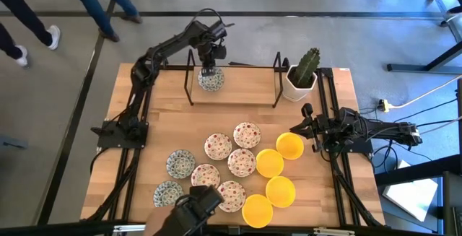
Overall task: Pick & Place Mini bowls
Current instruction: Put the blue patterned bowl on the shelf
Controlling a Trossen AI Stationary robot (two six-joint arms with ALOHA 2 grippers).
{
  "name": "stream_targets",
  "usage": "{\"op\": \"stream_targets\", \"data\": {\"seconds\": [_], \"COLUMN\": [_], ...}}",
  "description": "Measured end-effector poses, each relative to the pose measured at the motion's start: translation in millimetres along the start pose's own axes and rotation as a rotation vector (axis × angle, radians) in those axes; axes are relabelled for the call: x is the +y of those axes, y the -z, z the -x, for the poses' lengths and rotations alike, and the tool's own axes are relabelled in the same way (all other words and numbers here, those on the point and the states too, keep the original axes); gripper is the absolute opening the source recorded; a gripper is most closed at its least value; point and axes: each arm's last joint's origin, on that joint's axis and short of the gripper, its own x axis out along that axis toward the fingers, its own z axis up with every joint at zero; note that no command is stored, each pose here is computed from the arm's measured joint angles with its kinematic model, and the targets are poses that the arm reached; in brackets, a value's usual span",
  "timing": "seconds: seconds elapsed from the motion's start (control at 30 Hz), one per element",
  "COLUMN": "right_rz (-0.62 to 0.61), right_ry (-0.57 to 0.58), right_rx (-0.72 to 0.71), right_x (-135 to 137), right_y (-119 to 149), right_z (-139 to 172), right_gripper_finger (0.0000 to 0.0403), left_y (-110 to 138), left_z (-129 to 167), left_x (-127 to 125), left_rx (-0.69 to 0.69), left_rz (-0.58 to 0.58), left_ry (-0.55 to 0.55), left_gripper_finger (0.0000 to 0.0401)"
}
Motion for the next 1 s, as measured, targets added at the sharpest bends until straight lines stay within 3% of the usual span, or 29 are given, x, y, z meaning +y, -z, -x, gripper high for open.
{"op": "stream_targets", "data": {"seconds": [0.77, 1.0], "right_rz": [-0.002, -0.002], "right_ry": [0.0, 0.0], "right_rx": [0.001, 0.0], "right_x": [0, 0], "right_y": [0, 0], "right_z": [0, 0], "right_gripper_finger": [0.0029, 0.0029], "left_y": [7, 8], "left_z": [-21, -24], "left_x": [6, 10], "left_rx": [-0.026, -0.024], "left_rz": [0.023, 0.034], "left_ry": [0.074, 0.047], "left_gripper_finger": [0.0006, 0.0024]}}
